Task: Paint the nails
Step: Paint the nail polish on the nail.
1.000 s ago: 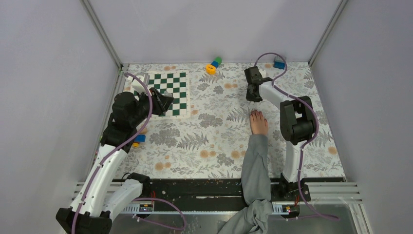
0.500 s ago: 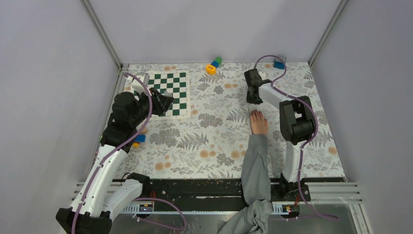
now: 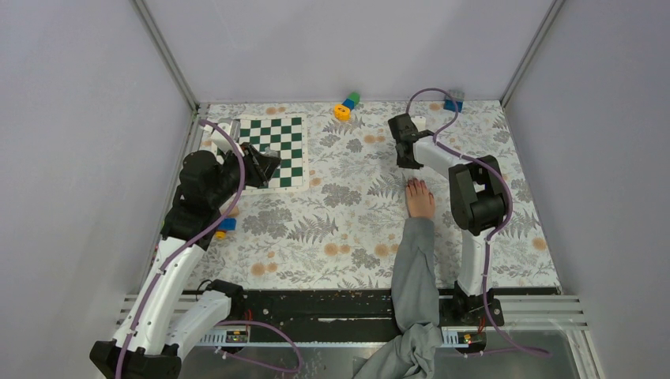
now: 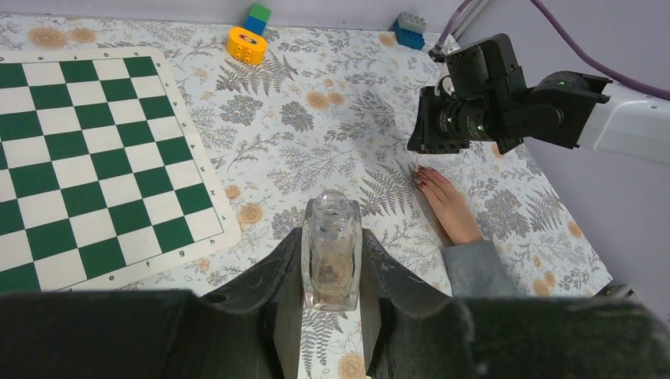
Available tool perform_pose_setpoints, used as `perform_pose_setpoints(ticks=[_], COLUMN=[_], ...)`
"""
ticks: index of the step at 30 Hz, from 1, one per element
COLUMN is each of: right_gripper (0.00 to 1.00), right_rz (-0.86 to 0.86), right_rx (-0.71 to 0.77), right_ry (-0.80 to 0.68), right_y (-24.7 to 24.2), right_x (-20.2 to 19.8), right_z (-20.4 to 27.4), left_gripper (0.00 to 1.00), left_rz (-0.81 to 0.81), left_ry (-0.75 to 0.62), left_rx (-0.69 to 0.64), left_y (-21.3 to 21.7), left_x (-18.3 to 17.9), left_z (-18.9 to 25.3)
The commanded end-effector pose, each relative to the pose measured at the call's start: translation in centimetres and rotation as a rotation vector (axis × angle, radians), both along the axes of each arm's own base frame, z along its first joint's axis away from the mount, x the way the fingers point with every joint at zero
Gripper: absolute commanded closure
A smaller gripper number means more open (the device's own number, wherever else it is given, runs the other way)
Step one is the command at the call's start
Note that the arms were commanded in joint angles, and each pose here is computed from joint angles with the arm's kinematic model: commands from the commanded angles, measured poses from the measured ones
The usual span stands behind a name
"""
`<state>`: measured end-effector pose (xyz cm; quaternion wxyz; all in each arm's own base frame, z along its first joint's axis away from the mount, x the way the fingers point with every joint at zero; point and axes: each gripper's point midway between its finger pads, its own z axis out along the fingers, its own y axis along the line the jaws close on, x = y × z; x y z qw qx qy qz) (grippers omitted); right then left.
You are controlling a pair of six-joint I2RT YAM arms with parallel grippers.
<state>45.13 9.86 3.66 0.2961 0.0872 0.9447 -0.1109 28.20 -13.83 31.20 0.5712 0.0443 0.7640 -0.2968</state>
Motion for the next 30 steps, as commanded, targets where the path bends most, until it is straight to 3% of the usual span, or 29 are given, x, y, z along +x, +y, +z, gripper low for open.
perform_pose_setpoints(ticks=[1,11,15,30], right_gripper=[1.00,1.00,1.00,1.00], right_rz=[-0.035,0.024,0.049,0.046], right_rx=[-0.078,-0.044,0.019,0.045], right_ry=[-0.021,-0.055,-0.031,0.024], right_y=[-0.7,-0.5,-0.1,0.2], right_x=[0.4,1.1,1.5,1.5], right_z=[0.6,3.0,2.6,0.9], left_gripper=[1.00,1.00,1.00,1.00], left_rz=[0.023,0.036,0.037,0.046], left_ry=[-0.080,-0.091,-0.107,-0.128], left_rx=[-0.025,-0.022,-0.042,-0.060], left_y=[0.4,0.6,0.6,0.8], left_x=[0.1,0.0,0.1,-0.4], left_z=[2.5,3.3,4.0,5.5])
